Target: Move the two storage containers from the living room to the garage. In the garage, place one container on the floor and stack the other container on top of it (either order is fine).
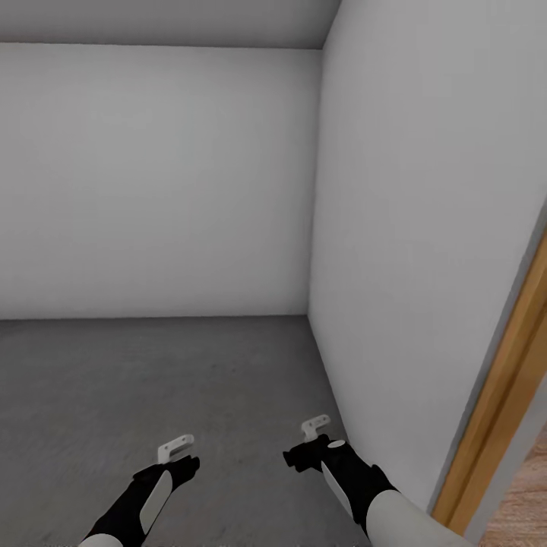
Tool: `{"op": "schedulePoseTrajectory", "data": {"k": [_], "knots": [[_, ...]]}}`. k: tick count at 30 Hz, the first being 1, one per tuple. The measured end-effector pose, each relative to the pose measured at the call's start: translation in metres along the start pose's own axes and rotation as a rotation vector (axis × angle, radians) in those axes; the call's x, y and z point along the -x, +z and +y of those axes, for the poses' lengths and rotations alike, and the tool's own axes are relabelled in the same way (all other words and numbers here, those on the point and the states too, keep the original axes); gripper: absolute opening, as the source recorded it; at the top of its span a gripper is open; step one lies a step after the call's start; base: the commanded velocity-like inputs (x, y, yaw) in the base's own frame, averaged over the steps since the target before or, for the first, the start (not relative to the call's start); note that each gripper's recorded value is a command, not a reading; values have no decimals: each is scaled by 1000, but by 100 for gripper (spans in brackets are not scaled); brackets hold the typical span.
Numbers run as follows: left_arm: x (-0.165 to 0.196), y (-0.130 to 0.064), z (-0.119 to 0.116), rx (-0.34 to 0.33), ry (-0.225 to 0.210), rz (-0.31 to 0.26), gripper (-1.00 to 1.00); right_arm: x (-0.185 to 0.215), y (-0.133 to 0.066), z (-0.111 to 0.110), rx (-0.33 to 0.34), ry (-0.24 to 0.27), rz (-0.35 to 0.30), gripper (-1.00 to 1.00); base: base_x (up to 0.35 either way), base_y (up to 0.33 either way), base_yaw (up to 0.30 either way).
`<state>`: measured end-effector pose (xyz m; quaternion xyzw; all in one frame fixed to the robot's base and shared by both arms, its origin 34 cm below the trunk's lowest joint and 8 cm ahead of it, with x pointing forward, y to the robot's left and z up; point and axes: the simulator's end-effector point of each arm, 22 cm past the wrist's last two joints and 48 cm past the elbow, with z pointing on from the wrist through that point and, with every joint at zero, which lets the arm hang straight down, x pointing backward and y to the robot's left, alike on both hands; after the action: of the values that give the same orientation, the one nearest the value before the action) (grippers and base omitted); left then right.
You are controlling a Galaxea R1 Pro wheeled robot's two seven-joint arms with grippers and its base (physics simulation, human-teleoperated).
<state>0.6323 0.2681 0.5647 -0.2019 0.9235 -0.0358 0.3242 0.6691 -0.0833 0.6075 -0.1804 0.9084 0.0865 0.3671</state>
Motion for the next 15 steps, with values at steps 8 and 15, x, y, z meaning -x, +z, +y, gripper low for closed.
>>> {"op": "schedulePoseTrajectory", "data": {"k": [8,15], "knots": [[-6,4,2,5,1,12,100,-6,4,1,5,4,12,100,0,0,-31],[-10,7,4,10,1,22,100,-12,7,1,8,7,23,100,0,0,-125]]}}
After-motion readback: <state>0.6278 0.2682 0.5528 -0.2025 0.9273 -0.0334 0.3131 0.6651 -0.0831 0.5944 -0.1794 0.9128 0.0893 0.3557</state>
